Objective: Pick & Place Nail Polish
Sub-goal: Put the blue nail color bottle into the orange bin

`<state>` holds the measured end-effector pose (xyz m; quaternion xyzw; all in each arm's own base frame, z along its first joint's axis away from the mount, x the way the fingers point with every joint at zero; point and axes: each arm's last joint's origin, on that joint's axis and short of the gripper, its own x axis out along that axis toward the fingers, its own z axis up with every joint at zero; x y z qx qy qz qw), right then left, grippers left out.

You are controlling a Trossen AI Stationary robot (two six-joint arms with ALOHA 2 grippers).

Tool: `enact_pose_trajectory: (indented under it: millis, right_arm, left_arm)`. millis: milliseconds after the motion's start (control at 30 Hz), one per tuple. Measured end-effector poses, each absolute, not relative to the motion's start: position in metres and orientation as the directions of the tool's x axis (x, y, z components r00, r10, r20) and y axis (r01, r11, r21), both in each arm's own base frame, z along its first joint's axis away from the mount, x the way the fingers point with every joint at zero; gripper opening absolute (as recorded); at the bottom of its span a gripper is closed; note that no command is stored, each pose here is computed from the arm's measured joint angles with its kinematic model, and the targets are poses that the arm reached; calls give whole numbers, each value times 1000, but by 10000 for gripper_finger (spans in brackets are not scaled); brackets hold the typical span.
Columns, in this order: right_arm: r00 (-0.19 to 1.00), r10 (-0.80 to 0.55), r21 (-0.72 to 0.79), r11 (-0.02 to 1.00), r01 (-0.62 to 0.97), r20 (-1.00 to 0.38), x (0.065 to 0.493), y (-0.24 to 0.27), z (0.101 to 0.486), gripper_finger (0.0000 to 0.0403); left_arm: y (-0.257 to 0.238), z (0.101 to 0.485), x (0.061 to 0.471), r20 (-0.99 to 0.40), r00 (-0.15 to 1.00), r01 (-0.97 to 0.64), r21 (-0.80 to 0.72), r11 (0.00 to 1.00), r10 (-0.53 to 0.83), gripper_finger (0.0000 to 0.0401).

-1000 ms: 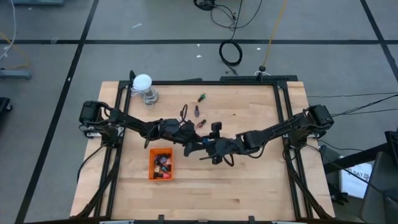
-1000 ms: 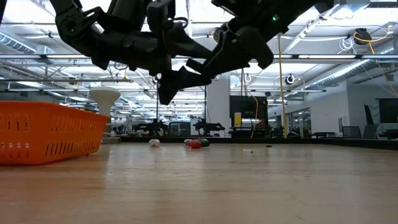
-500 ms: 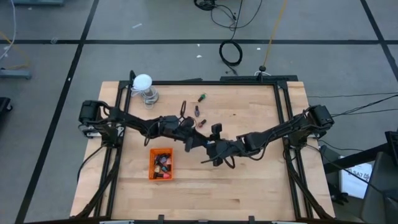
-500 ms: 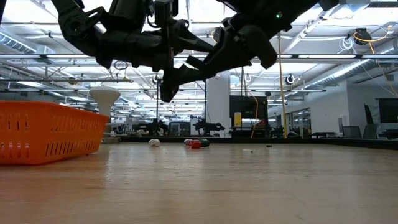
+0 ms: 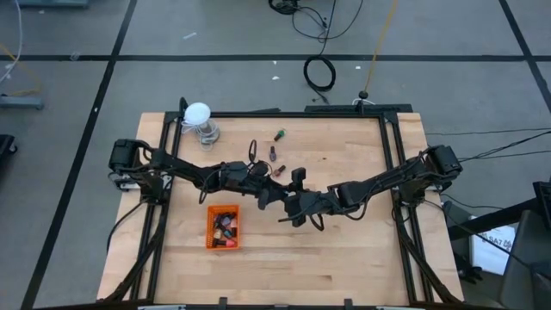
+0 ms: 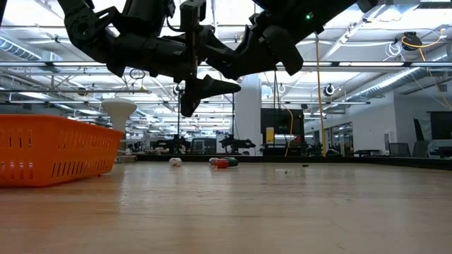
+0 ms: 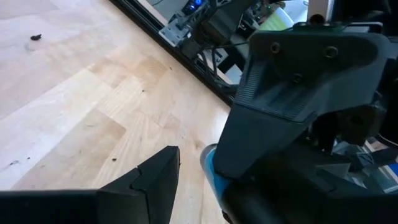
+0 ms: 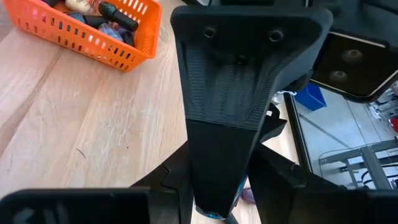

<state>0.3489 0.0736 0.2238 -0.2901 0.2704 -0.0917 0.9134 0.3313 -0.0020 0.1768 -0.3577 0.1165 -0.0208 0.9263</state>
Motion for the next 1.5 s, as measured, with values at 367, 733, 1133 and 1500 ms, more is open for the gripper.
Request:
enact_pose_trajectory:
  millis: [367, 733, 1133, 1500]
  right_arm:
    - [830, -334, -575, 818, 21, -446, 349, 70, 223, 111]
    - [770, -390, -494, 862, 112, -506, 337, 72, 224, 204]
    - [610, -524, -371, 852, 369, -595, 278, 64, 253, 297]
    - [595, -634, -413, 773, 482, -494, 221, 42, 226, 298]
  left_arm:
    - [3, 177, 331, -202, 973, -54, -661, 748, -108, 50]
    - [23, 180, 326, -225, 972, -89, -615, 783, -66, 53]
    - [25, 195, 321, -187, 962, 108, -408, 906, -199, 53]
    - [-5, 205, 319, -154, 947, 261, -141, 955, -281, 52]
